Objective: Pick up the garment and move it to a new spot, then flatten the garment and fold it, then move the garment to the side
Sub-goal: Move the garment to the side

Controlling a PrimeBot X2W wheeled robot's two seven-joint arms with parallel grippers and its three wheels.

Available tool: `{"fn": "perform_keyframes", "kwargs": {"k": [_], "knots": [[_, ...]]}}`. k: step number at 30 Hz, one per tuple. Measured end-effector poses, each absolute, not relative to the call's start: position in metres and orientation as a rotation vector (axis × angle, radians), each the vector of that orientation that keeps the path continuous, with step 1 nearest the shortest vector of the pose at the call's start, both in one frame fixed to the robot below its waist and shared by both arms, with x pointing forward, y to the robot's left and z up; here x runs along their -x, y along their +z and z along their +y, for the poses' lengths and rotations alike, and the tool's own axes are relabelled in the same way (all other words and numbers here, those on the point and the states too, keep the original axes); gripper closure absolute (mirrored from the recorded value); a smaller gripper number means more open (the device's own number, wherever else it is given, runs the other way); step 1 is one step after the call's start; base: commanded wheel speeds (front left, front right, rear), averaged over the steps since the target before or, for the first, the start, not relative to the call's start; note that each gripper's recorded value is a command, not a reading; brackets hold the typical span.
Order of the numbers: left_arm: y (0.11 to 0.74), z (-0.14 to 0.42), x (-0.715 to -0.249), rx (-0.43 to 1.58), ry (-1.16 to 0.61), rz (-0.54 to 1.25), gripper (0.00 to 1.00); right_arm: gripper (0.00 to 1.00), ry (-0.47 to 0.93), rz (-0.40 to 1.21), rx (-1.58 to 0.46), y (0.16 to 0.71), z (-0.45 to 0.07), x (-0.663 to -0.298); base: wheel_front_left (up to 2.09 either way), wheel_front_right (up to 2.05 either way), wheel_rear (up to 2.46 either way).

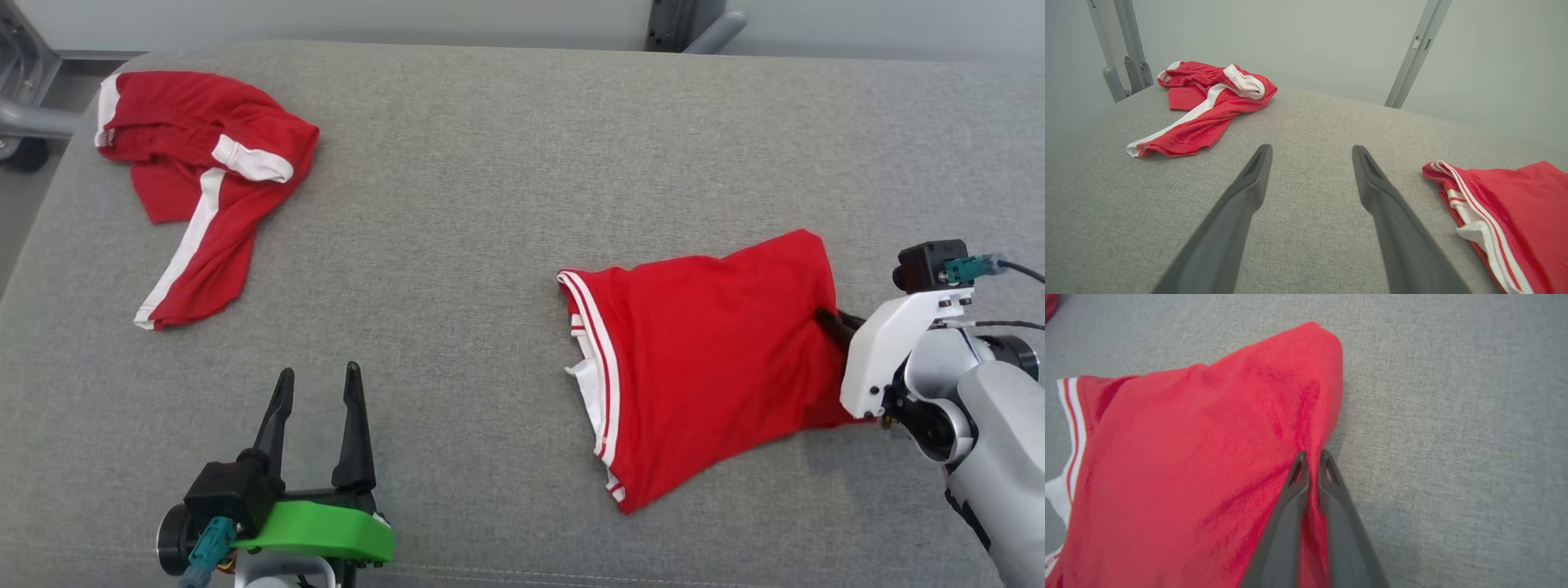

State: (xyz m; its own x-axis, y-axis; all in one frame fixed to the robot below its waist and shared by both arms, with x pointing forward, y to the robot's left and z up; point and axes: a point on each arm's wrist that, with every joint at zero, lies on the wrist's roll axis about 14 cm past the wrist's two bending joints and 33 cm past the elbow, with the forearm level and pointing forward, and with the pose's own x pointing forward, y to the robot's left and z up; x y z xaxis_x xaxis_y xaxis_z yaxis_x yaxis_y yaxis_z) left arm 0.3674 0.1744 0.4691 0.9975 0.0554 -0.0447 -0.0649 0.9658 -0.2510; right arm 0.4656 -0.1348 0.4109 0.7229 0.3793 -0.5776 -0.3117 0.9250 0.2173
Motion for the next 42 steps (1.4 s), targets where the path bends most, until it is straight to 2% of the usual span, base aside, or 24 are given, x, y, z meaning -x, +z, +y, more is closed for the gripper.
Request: {"fn": "perform_keyframes", "kwargs": {"k": [14, 26, 32, 42], "knots": [[0.469, 0.098, -0.413, 0.219, -0.212, 0.032, 0.0, 1.0, 0.103, 0.452, -0.101, 0.469, -0.247, -0.486, 0.0, 0.0, 0.0], [0.456, 0.01, -0.45, 0.222, -0.48, 0.056, 0.0, 1.0, -0.135, 0.407, -0.093, 0.474, -0.333, -0.46, 0.0, 0.0, 0.0], [0.437, -0.005, -0.454, 0.239, -0.519, 0.102, 0.0, 1.0, -0.197, 0.422, -0.074, 0.464, -0.355, -0.458, 0.0, 0.0, 0.0], [0.445, 0.019, -0.461, 0.21, -0.461, 0.065, 0.0, 1.0, -0.219, 0.321, 0.0, 0.487, -0.366, -0.498, 0.0, 0.0, 0.0]]}}
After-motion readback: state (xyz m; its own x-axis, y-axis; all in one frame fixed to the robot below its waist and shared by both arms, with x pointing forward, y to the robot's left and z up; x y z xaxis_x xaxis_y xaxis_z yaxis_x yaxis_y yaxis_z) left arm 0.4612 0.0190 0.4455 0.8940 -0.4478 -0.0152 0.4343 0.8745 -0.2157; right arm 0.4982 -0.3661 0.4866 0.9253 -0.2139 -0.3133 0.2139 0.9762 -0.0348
